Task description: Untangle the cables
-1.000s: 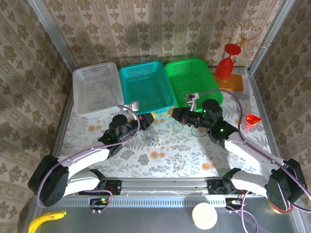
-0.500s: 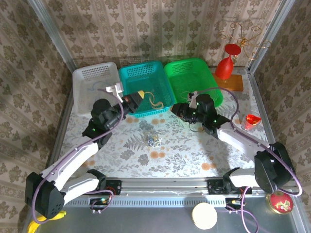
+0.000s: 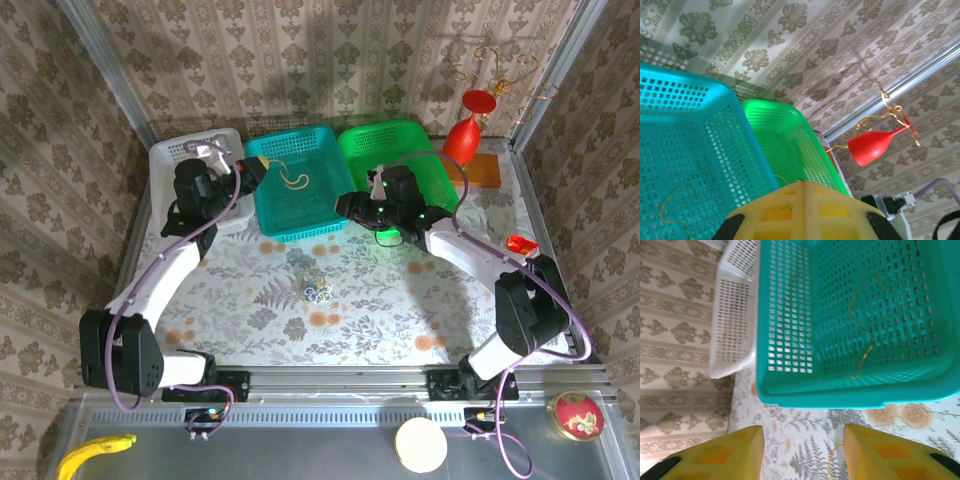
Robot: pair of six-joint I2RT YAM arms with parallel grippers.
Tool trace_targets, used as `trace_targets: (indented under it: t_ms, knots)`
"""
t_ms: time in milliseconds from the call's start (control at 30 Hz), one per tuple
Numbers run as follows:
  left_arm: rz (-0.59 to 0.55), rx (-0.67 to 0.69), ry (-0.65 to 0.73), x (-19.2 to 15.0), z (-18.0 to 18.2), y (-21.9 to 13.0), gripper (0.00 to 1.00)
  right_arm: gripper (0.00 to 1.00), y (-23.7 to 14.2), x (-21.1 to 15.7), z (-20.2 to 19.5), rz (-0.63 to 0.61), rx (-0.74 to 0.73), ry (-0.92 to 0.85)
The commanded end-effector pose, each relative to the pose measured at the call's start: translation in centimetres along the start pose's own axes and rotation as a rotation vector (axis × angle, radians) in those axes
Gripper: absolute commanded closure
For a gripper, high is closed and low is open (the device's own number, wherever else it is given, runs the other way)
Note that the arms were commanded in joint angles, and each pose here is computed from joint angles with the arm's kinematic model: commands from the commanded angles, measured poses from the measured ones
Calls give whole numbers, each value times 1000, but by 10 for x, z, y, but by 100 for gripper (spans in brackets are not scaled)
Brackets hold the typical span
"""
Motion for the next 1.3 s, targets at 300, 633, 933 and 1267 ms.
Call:
trace_targets:
  t_ms: [300, 633, 933, 1267]
  knots:
    - [206, 89, 173, -27, 42, 61, 100, 52, -15, -17, -15, 41, -77, -72]
    - [400, 199, 341, -63, 56, 108, 100, 51, -36, -31, -22, 34, -93, -82]
    - [456, 232, 387, -67, 62, 119, 41, 51, -38, -63, -22, 78, -129, -143]
    - [374, 156, 383, -46, 11, 66, 12, 51, -35, -111, -31, 143, -205, -227]
Point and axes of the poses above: each hand's point on the last joint's axis, 136 mm out from that joint toward the fingers, its own y axis out along the fingers, its own z axis along the line the jaws close on, x = y × z, the point moved 7 cm from there along -y, back along the fingers, and after that the axes turned 10 degrees about y, right-handed, at the moved point
